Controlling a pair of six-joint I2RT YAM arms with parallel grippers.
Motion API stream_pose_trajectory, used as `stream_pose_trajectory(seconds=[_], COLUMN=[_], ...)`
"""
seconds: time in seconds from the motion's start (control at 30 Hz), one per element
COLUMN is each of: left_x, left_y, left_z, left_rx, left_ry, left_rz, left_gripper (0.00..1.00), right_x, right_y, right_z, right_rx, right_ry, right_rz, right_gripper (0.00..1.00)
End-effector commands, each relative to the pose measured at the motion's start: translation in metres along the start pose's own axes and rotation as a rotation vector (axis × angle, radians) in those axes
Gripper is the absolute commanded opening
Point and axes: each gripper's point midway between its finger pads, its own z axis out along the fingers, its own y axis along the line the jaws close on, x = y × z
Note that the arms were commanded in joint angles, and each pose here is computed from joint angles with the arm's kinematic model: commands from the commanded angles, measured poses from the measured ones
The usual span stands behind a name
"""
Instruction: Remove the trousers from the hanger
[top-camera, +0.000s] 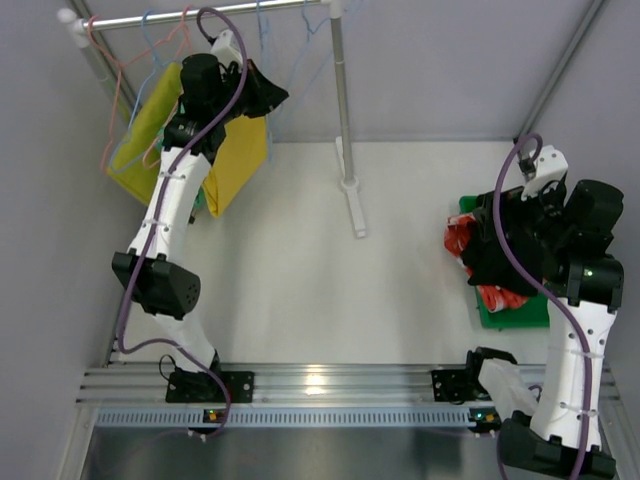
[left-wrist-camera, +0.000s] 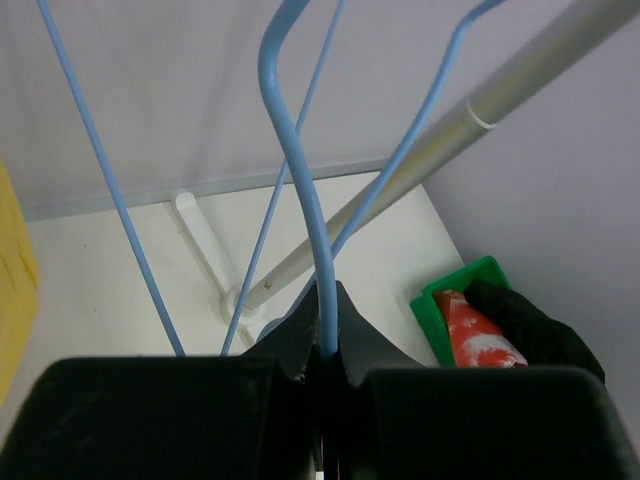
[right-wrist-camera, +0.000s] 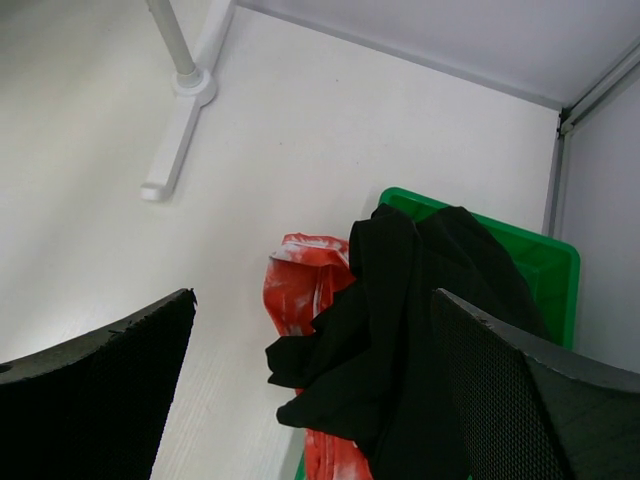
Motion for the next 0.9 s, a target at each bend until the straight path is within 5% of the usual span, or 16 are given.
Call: stream_pose_trajectory(seconds=[0.0,0.2,0.3,0.37,0.47,0.87], left_x=[-0.035,-0.027,-0.022,-0.018,-0.015,0.043], left_y=[-0.016,-0.014,-0.016,-0.017,-0.022,-0.01], left_z=[0.003,0.004,-0.001,-0.004,-0.018,-0.104], left_rx=[0.093,0.096,0.103,0.104,0.095,-0.067], left_ry=[-0.092,-0.069,-0.054,-0.046,-0.036,0.111], left_rz=[-0.02,-0.025,-0.026,-0.028,-0.027,0.113], left_gripper=[0.0,0.02,0.3,0.68,0.99,0.99], right_x=[-0.013,-0.015,-0.017,-0.018,-0.021,-0.032], right_y=[-0.001,0.001,0.002,0.004,0.004,0.011], right_z=[-0.004,-0.006,-0.007,-0.008,-0.01,-0.007], right_rx=[0.005,0.006,0.001,-0.006,-0.005,-0.04], right_ry=[-0.064,-0.074,-0.079,-0.085,-0.094,-0.162], right_rz=[-0.016,-0.022,-0.016,-0.018,-0.019,0.023], right_gripper=[1.0,0.99,0.99,0.99,0.99,0.99])
